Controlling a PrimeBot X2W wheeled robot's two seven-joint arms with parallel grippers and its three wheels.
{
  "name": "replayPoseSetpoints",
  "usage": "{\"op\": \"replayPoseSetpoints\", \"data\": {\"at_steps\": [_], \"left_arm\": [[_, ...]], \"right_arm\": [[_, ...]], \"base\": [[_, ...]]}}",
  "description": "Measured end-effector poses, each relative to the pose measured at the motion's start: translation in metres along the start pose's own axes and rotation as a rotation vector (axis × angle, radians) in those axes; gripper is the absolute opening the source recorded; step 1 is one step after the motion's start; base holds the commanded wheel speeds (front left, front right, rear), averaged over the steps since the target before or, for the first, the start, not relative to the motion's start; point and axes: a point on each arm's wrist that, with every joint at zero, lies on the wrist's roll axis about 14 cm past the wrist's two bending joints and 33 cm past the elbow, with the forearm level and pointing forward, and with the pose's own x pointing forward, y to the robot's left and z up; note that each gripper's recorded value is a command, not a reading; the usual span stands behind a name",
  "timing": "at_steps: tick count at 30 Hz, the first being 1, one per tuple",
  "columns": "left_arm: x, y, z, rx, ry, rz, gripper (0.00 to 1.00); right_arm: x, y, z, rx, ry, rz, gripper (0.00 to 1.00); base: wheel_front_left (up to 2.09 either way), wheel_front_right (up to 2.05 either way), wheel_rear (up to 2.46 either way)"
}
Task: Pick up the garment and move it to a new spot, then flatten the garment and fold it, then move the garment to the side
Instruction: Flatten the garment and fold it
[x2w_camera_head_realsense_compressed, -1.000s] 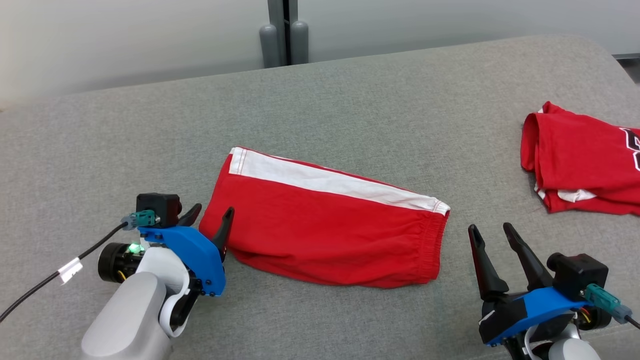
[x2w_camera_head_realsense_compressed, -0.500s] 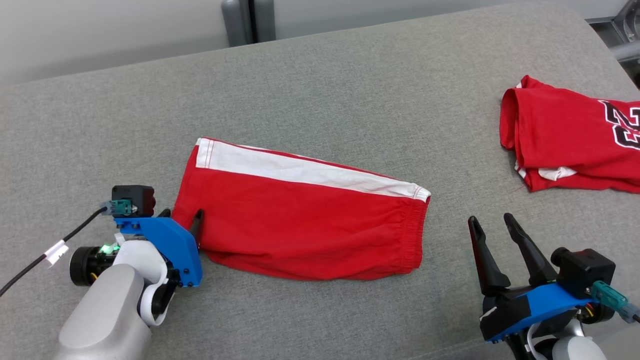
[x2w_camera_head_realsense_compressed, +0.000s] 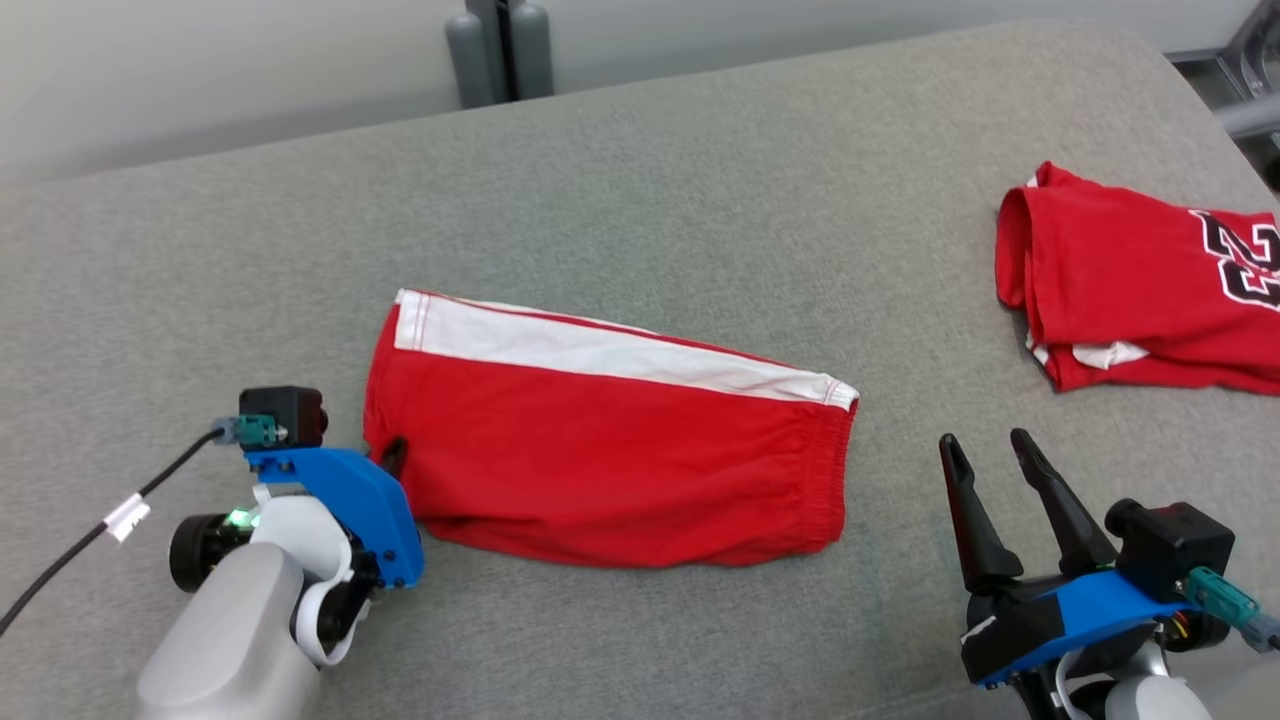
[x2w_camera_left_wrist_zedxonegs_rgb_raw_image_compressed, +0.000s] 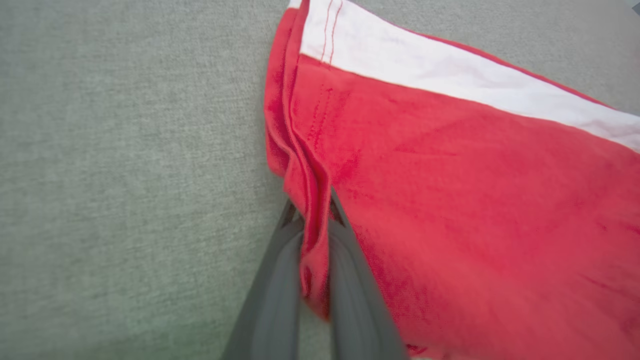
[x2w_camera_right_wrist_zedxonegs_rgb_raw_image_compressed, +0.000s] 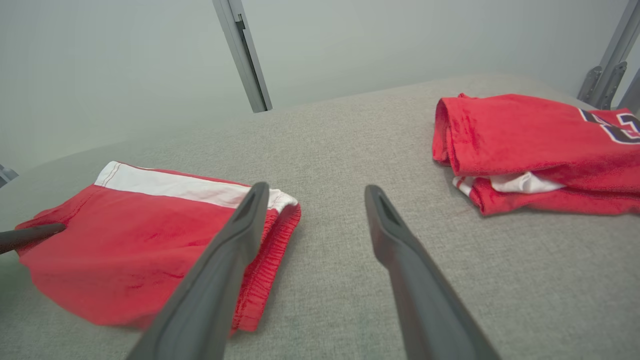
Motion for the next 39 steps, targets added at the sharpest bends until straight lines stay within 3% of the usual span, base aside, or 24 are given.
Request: {"op": "replayPoseSetpoints", "data": {"at_steps": [16,27,28,29,30,39], "left_arm": [[-0.071,0.002,-0.029,-0.19,-0.18,0.073,0.0],[-0.084,-0.008,-0.057,-0.297,-0.206,0.107,0.0],[-0.085,-0.007,-0.055,-0.299,-0.219,0.111,0.27],[-0.085,-0.007,-0.053,-0.297,-0.231,0.113,0.83],[-0.086,-0.006,-0.051,-0.292,-0.244,0.117,1.0],[-0.104,-0.004,-0.001,-0.16,-0.486,0.118,1.0]], "right_arm": [[0.0,0.044,0.01,-0.015,-0.02,0.135,1.0],[0.004,0.057,0.009,-0.028,-0.008,0.173,1.0],[0.004,0.057,0.009,-0.028,-0.006,0.172,1.0],[0.004,0.057,0.009,-0.028,-0.005,0.171,1.0],[0.004,0.056,0.009,-0.028,-0.005,0.171,1.0],[0.001,0.05,0.014,-0.035,-0.018,0.153,1.0]], "base": [[0.0,0.0,0.0],[0.0,0.0,0.0],[0.0,0.0,0.0],[0.0,0.0,0.0],[0.0,0.0,0.0],[0.0,0.0,0.0]]}}
